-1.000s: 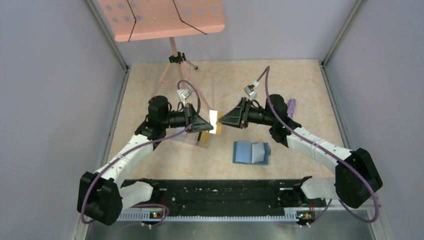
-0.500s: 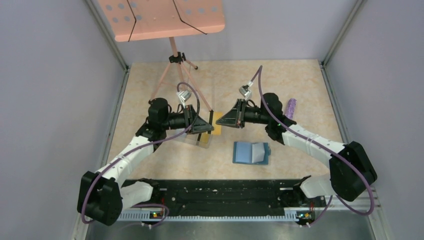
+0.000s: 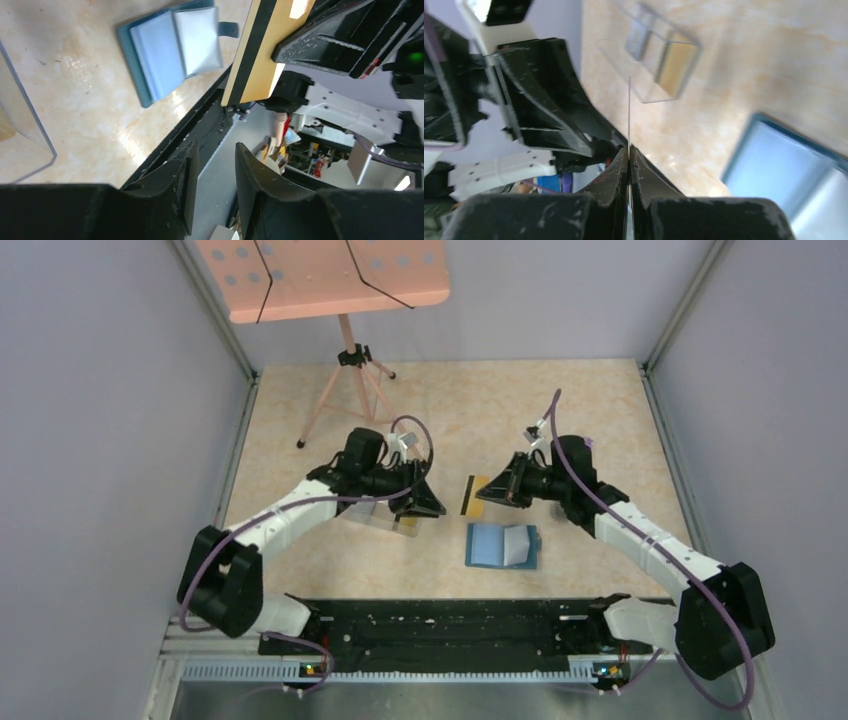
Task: Put the credit cards into the card holder
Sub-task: Insert the credit card into the card holder.
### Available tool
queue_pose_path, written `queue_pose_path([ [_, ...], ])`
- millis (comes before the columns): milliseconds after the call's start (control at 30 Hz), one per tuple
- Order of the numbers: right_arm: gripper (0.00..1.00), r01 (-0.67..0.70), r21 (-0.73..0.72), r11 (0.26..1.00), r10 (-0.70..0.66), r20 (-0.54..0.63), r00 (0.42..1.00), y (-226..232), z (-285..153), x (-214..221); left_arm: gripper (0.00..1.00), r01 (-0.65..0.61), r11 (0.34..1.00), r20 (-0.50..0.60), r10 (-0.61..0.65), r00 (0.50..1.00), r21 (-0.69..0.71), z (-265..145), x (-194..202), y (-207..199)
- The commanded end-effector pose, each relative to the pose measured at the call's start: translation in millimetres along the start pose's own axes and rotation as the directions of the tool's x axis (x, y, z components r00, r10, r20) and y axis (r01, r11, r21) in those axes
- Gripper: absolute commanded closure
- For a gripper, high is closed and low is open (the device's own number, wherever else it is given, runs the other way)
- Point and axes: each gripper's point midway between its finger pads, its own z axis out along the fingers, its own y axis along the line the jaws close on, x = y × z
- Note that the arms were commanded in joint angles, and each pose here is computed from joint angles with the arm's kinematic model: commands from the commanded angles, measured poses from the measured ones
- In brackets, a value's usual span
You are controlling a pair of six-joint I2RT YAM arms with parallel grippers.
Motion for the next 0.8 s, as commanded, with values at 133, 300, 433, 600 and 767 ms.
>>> queue_pose_path([
  [133,1.0,-0.015,0.358,0.934,0.037,-0.055,0.998,-105,-41,23,0.65,-0.097,0.953,-0.172,0.048,0.984,-0.287,49,8,48],
  [300,1.0,0.022,0.447,0.894,0.029,-0.108,0.994,-127,-49,31,0.66,-0.16,0.921,-0.27,0.062,0.961,-0.355,79,13,68],
  [433,1.0,0.042,0.498,0.866,0.025,-0.127,0.992,-136,-53,31,0.67,-0.185,0.89,-0.31,0.052,0.949,-0.418,90,17,90],
  [600,1.0,0.06,0.536,0.842,0.036,-0.167,0.985,-144,-56,33,0.68,-0.199,0.869,-0.346,0.035,0.938,-0.452,92,26,110],
  [767,1.0,0.064,0.527,0.848,0.048,-0.196,0.979,-146,-52,37,0.7,-0.2,0.868,-0.373,0.018,0.928,-0.455,93,34,120],
])
